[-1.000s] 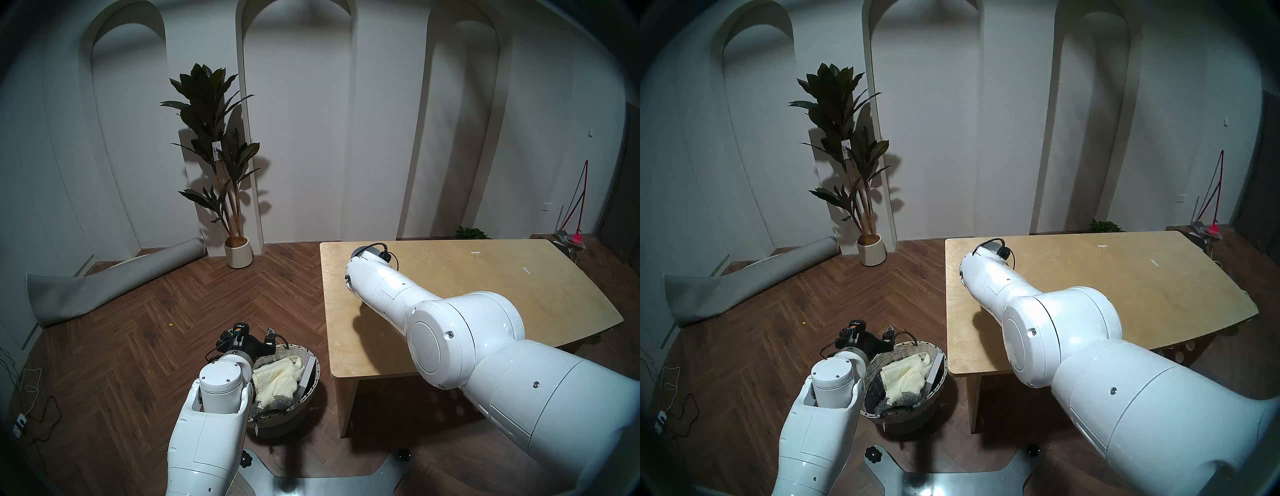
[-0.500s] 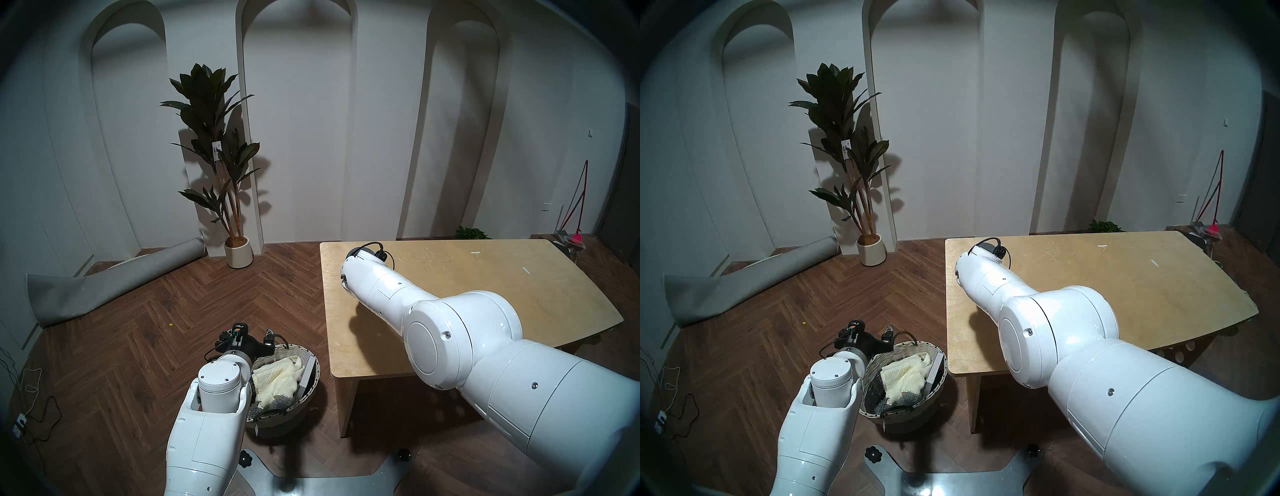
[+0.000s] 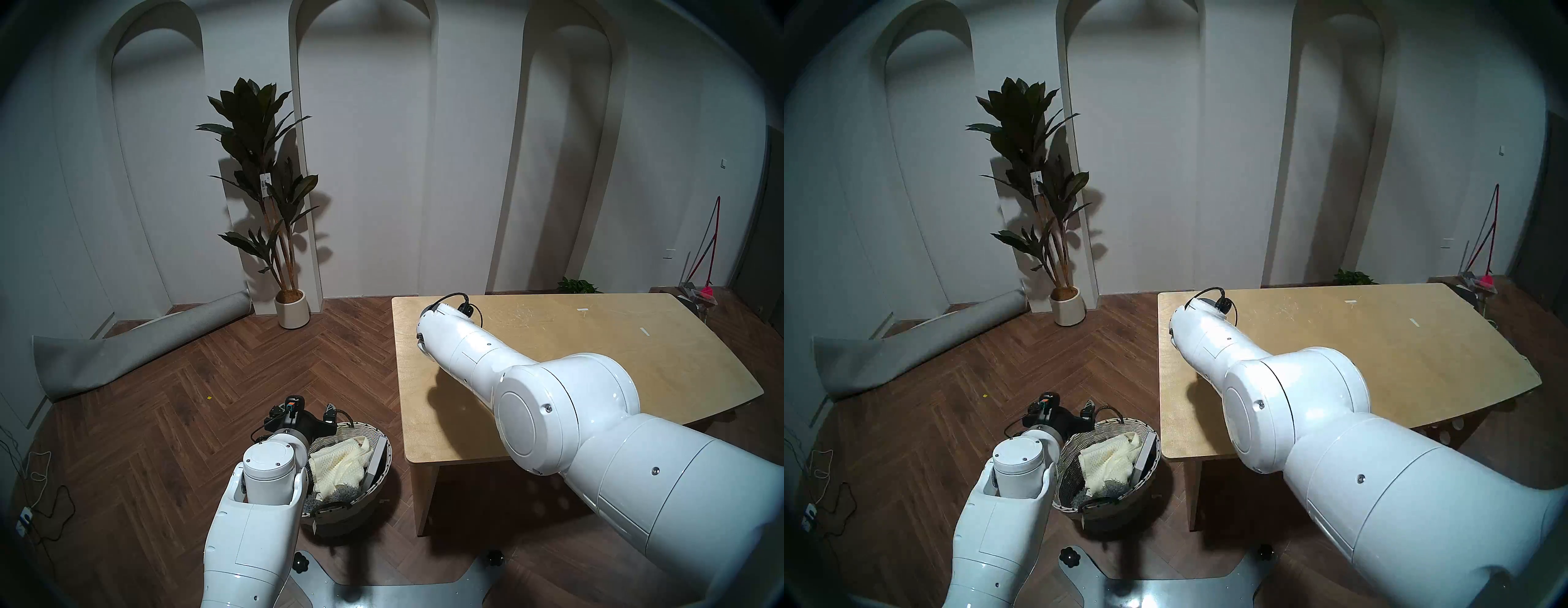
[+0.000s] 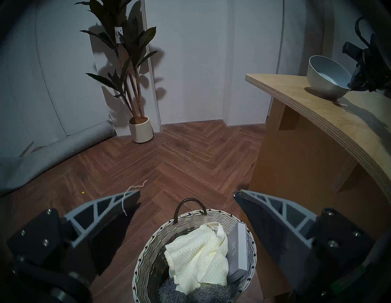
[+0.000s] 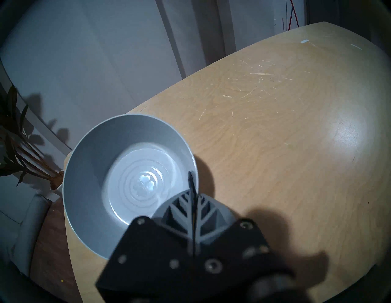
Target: Load the items into the basket from the rear
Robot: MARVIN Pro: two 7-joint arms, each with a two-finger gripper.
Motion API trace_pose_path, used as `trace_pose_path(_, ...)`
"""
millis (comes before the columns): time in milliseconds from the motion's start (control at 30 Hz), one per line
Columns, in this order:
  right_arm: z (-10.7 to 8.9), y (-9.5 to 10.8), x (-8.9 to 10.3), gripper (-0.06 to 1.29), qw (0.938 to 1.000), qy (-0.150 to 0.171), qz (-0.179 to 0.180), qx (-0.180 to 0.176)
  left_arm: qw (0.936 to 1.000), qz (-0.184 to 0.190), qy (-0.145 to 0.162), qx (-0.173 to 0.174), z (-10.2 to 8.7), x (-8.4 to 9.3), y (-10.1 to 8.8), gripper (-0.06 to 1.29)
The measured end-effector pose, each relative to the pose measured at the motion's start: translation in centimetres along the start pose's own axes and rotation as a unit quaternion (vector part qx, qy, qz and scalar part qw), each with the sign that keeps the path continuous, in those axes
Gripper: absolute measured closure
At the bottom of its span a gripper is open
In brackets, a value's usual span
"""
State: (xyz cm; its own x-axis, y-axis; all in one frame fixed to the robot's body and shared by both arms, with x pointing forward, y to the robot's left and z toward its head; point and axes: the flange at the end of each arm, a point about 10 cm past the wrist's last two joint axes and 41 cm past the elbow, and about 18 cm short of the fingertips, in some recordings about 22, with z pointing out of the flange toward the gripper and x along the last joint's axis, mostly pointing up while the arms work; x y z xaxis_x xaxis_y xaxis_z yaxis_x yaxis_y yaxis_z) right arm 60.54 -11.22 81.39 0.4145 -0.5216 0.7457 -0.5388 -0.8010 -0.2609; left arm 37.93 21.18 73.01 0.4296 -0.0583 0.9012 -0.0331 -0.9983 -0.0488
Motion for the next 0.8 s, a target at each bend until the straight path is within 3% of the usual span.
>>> trace_pose_path(500,-2.3,-3.5,0.2,1.26,0.9980,-0.030,0.055,-0.003,0.9998,-0.017,0.004,0.014,0.3,0.5,-1.2,0.00)
trace_pose_path(800,-4.5,-6.4,0.5,1.26,0.9963,-0.044,0.074,0.002,0.9982,-0.037,0.011,0.047,0.1,0.6,-2.5,0.00)
